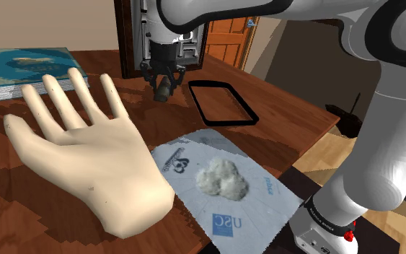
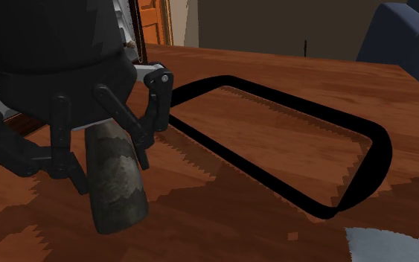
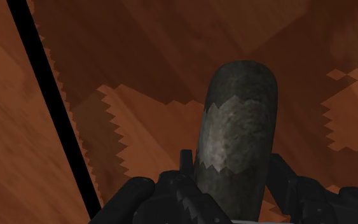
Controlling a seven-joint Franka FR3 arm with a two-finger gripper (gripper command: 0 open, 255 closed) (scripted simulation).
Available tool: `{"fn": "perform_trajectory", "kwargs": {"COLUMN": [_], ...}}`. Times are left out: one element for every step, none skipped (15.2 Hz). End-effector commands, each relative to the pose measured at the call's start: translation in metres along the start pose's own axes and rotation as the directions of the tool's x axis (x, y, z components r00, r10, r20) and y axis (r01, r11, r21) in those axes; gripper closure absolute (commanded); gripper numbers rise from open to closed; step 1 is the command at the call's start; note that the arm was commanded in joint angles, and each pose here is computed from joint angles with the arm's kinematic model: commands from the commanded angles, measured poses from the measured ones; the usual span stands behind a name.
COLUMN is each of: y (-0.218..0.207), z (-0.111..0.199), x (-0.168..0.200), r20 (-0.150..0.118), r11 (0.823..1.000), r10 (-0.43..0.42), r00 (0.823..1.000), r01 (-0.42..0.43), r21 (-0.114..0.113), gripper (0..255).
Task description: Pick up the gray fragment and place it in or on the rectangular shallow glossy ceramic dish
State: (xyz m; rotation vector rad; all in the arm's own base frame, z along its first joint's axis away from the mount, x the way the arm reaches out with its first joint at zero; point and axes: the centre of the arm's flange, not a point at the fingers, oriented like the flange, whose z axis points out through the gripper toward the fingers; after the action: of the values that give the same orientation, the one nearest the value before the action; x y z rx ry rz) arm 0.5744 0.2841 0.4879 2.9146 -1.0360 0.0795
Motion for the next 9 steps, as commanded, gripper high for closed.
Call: {"fn": "perform_trajectory", "kwargs": {"y": [0.0, 0.0, 0.0, 0.0, 0.0, 0.0, 0.0, 0.0, 0.001], "z": [0.0, 0.0, 0.0, 0.0, 0.0, -0.005, -0.011, -0.016, -0.021], "x": [0.0, 0.0, 0.0, 0.0, 0.0, 0.0, 0.001, 0.001, 0.001], "r20": [0.0, 0.0, 0.0, 0.0, 0.0, 0.0, 0.0, 0.0, 0.0], "r11": [1.0, 1.0, 1.0, 1.0, 1.0, 1.0, 1.0, 1.0, 1.0], "r10": [0.0, 0.0, 0.0, 0.0, 0.0, 0.0, 0.0, 0.0, 0.0], "r00": [1.0, 1.0, 1.0, 1.0, 1.0, 1.0, 1.0, 1.0, 1.0], "r01": [0.0, 0.0, 0.0, 0.0, 0.0, 0.0, 0.0, 0.0, 0.0], "r21": [0.0, 0.0, 0.0, 0.0, 0.0, 0.0, 0.0, 0.0, 0.0], "gripper": [255, 255, 255, 255, 255, 255, 255, 255, 255]}}
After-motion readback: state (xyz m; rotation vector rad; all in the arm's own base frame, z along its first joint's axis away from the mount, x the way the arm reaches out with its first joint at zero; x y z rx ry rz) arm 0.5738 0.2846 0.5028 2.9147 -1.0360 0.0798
